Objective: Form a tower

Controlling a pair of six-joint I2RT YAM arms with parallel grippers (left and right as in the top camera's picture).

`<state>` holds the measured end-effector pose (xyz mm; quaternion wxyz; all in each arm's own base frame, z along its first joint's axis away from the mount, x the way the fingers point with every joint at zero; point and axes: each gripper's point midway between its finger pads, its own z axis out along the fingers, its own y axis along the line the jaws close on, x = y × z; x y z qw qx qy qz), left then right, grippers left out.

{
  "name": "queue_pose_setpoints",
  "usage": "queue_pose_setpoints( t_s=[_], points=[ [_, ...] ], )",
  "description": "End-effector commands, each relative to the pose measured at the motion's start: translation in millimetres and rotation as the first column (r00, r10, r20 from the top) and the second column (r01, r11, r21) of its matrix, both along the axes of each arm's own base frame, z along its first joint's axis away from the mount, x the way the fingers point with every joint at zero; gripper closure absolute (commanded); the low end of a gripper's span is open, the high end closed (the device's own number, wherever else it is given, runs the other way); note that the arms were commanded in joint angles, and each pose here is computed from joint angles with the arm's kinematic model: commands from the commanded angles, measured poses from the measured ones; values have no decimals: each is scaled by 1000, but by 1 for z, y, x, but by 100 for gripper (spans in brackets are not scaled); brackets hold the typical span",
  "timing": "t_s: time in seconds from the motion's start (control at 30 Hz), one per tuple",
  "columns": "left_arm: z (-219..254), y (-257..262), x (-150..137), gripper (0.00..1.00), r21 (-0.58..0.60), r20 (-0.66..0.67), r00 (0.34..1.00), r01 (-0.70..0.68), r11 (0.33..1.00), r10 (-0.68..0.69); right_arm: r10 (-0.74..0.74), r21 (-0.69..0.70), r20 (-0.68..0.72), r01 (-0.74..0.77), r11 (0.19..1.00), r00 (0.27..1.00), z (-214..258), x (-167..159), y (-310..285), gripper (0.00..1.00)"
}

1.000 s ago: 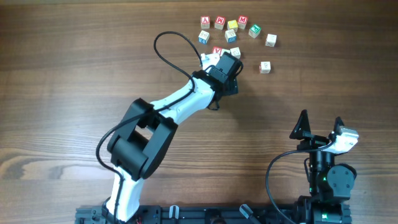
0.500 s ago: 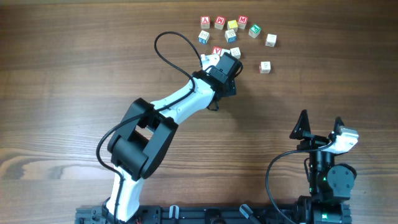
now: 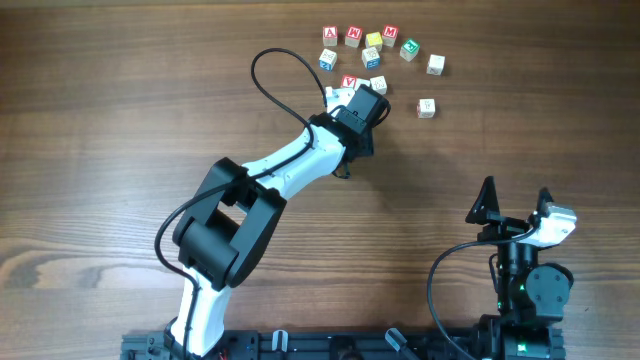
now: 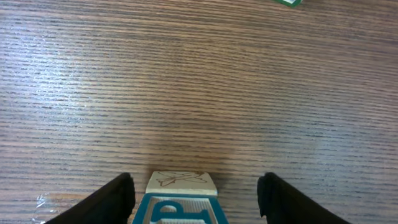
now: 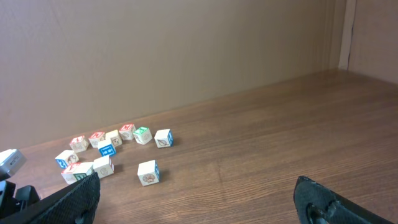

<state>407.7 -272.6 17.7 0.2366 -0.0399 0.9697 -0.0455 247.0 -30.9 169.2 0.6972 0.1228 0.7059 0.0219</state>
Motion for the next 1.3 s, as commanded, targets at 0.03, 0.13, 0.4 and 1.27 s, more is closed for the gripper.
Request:
queue_pose_setpoints(
  t_s=[0.03,0.13,0.4,1.27],
  points=[
    [-1,3,4,36,9,6,1000,-13,1000,13,5,7,7,-5,1000,1000,1,0,1,0],
    [-1,3,4,39,9,5,1000,-13,1000,13,5,6,7,-5,1000,1000,1,0,1,0],
    [-2,5,2,45,17,-3,1000,-13,1000,13,5,7,7,-5,1000,1000,1,0,1,0],
    [-2,9,1,70,50,-4,1000,8,999,-8,5,7,7,-5,1000,1000,1,0,1,0]
  ],
)
